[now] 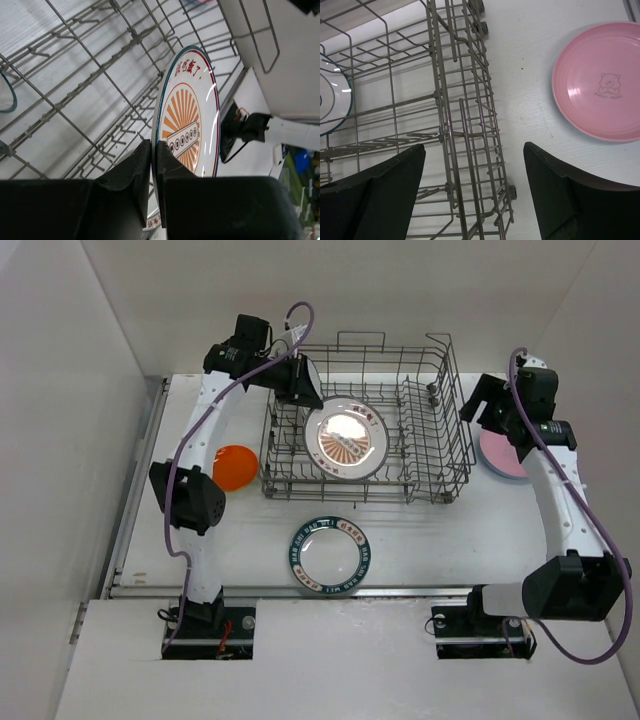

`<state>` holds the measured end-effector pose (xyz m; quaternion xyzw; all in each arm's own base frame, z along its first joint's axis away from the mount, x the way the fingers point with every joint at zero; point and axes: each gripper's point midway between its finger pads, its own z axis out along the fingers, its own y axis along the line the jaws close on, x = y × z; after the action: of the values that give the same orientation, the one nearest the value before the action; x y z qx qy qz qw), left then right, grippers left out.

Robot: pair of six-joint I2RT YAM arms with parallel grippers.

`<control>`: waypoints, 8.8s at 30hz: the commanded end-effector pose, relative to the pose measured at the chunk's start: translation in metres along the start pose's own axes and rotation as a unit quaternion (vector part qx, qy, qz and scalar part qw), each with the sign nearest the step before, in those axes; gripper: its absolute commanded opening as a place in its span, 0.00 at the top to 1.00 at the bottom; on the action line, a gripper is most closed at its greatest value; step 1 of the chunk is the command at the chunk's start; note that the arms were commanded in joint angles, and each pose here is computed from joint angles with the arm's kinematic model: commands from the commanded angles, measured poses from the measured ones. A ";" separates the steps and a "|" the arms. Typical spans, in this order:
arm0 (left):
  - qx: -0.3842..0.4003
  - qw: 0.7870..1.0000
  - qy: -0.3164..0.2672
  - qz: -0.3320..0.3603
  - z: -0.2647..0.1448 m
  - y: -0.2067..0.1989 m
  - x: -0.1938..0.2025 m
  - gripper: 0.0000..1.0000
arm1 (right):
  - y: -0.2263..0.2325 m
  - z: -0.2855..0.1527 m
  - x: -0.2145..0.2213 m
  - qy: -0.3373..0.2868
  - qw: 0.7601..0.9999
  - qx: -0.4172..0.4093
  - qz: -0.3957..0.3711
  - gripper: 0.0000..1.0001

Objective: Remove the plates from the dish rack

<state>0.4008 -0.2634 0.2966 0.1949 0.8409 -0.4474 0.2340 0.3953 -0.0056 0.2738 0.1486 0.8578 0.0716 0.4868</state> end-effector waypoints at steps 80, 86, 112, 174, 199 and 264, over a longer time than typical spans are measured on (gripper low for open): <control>-0.122 0.950 0.075 0.277 0.010 -0.077 0.107 0.20 | -0.010 -0.094 0.031 -0.061 0.998 -0.009 -0.009 0.15; -0.276 0.937 -0.046 0.211 -0.009 -0.028 0.020 0.09 | -0.003 -0.072 0.020 -0.060 0.998 -0.018 -0.009 0.15; -0.457 0.872 -0.110 0.137 0.035 0.163 -0.062 0.54 | -0.006 0.039 0.014 0.037 0.999 0.011 -0.026 0.15; -0.006 0.999 -0.021 0.043 -0.049 -0.005 -0.006 1.00 | 0.026 0.057 -0.053 -0.004 0.999 -0.035 -0.037 0.18; 0.083 0.920 0.289 0.250 -0.044 -0.077 0.190 1.00 | 0.042 -0.025 -0.055 -0.067 0.994 -0.081 -0.036 0.17; -0.630 0.692 -0.284 -0.208 -0.383 0.161 0.119 0.00 | -0.039 -0.131 -0.077 -0.222 0.965 0.137 0.006 0.05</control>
<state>0.3234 0.1724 0.2715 -0.3195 0.8707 0.1261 0.3521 0.3317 -0.0463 0.3627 0.1932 0.7696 -0.0413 0.6073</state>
